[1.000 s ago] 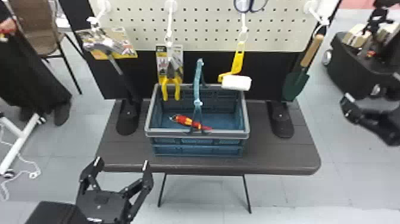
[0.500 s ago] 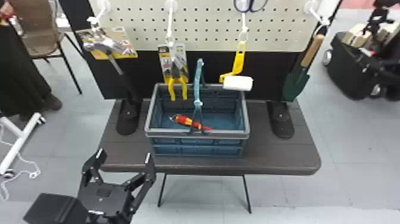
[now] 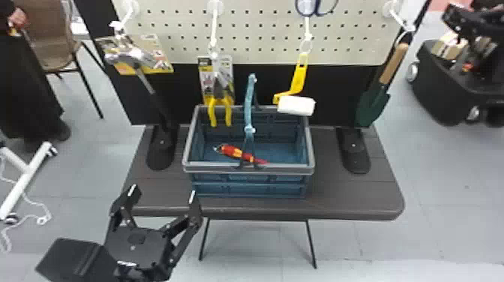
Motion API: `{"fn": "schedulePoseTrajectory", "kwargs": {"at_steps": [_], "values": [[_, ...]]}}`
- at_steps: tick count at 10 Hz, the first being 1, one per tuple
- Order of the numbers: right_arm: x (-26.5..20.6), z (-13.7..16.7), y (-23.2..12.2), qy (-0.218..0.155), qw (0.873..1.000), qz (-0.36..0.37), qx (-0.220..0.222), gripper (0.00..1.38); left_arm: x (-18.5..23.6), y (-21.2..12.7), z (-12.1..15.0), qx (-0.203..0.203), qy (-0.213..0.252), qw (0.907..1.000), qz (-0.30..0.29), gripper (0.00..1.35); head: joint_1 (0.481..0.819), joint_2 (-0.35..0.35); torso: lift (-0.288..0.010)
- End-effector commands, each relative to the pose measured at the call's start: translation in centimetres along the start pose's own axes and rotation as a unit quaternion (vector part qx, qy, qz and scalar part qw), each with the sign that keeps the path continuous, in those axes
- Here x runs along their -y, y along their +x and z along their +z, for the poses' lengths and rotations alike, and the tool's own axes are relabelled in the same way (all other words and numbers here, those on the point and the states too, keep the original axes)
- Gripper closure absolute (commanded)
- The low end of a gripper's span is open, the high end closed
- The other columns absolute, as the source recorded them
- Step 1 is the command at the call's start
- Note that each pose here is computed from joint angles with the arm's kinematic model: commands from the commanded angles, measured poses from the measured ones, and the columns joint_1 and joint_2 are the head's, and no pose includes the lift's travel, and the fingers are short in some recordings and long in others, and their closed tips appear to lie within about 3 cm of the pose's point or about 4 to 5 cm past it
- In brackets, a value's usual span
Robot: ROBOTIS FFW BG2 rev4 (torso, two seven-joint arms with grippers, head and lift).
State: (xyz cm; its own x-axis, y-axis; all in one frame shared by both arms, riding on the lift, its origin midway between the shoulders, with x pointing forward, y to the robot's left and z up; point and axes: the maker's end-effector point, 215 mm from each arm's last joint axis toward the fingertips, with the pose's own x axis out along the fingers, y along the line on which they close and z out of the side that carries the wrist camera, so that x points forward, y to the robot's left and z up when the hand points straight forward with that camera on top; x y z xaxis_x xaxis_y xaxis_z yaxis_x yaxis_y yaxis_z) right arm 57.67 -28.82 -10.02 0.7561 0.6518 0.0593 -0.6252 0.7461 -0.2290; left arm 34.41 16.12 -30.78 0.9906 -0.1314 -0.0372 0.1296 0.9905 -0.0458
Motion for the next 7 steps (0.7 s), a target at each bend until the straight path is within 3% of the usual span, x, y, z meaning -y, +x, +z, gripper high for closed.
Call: {"fn": "schedulePoseTrajectory", "kwargs": {"at_steps": [1, 3, 4, 6, 7], "values": [[0.4, 1.6, 2.0, 0.001, 0.999, 0.042, -0.015, 0.13, 0.4, 0.1, 0.0, -0.001, -0.002, 1.0, -0.006, 0.27, 0.819, 0.008, -0.1], [2.0, 3.8, 3.3, -0.016, 0.995, 0.079, -0.052, 0.13, 0.5, 0.1, -0.2, -0.003, -0.003, 1.0, -0.007, 0.27, 0.819, 0.008, -0.1], [3.3, 2.9, 3.8, 0.016, 0.994, 0.085, -0.061, 0.13, 0.6, 0.1, -0.2, -0.004, -0.004, 1.0, -0.007, 0.27, 0.819, 0.008, -0.1], [2.9, 2.3, 5.3, 0.1, 0.986, 0.129, -0.03, 0.13, 0.7, 0.3, 0.0, -0.002, -0.005, 0.9999, -0.009, 0.27, 0.819, 0.008, -0.1], [2.4, 3.1, 5.9, 0.121, 0.982, 0.145, -0.013, 0.13, 0.7, 0.3, 0.0, -0.002, -0.005, 0.9999, -0.009, 0.27, 0.819, 0.008, -0.1]]}}
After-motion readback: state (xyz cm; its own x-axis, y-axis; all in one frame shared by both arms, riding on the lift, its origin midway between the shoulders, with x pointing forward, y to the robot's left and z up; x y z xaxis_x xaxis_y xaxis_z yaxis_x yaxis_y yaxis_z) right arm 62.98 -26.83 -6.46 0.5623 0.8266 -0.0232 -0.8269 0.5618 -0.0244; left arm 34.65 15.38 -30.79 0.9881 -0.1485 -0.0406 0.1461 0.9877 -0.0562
